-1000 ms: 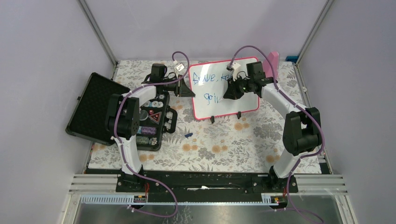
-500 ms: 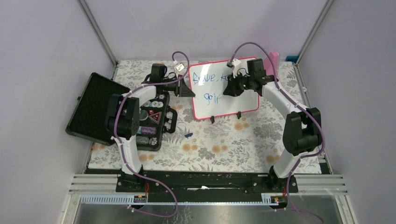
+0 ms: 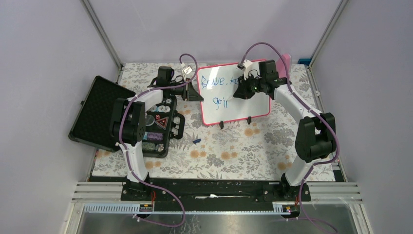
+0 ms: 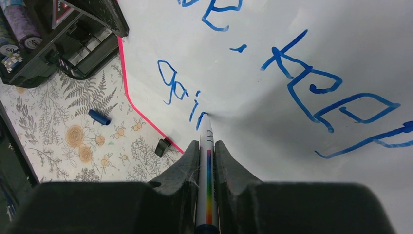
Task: Write a sentence on the whiteboard
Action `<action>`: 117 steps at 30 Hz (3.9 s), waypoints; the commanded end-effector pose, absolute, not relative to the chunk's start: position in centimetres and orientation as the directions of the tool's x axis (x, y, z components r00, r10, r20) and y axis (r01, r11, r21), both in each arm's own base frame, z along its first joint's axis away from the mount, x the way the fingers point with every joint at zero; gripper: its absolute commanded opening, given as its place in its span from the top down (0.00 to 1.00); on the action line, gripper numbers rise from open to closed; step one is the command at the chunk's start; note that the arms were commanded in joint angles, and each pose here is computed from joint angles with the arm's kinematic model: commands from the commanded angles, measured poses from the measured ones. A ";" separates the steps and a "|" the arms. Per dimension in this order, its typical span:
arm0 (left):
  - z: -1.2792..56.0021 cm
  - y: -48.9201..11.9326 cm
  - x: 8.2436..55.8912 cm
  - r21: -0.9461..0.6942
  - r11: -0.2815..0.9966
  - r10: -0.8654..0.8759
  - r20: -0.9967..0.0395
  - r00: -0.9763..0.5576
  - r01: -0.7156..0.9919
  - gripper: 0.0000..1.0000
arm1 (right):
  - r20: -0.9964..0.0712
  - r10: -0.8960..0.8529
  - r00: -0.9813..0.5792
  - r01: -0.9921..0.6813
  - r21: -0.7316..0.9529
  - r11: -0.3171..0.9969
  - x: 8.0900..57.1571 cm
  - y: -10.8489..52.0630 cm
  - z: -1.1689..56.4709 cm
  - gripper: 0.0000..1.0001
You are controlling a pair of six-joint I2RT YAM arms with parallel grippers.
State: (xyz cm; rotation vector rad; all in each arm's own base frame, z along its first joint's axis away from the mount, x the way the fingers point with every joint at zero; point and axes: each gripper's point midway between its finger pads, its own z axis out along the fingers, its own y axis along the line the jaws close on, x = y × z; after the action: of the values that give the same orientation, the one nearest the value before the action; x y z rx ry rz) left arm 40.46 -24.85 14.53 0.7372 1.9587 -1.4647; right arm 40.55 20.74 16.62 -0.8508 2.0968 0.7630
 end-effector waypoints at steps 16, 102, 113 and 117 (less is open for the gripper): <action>16.4 -25.0 41.4 -0.593 0.215 0.083 -0.780 -0.620 0.776 1.00 | -0.806 -0.318 -0.498 -0.759 0.228 0.610 40.6 19.2 16.5 1.00; 16.1 -25.0 41.2 -0.599 0.214 0.085 -0.776 -0.625 0.772 1.00 | -0.816 -0.297 -0.495 -0.734 0.210 0.646 42.5 18.8 18.1 1.00; 16.2 -25.0 41.3 -0.598 0.214 0.084 -0.777 -0.624 0.773 1.00 | -0.800 -0.312 -0.512 -0.736 0.221 0.640 41.6 18.9 16.8 1.00; 16.1 -25.0 41.3 -0.598 0.215 0.084 -0.776 -0.625 0.772 1.00 | -0.797 -0.318 -0.513 -0.737 0.219 0.639 41.2 18.7 16.5 1.00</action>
State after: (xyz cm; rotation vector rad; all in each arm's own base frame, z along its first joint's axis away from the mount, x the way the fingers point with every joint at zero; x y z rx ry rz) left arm 40.51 -24.85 14.62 0.7349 1.9618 -1.4644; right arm 40.98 18.58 16.55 -0.7921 2.1391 0.7439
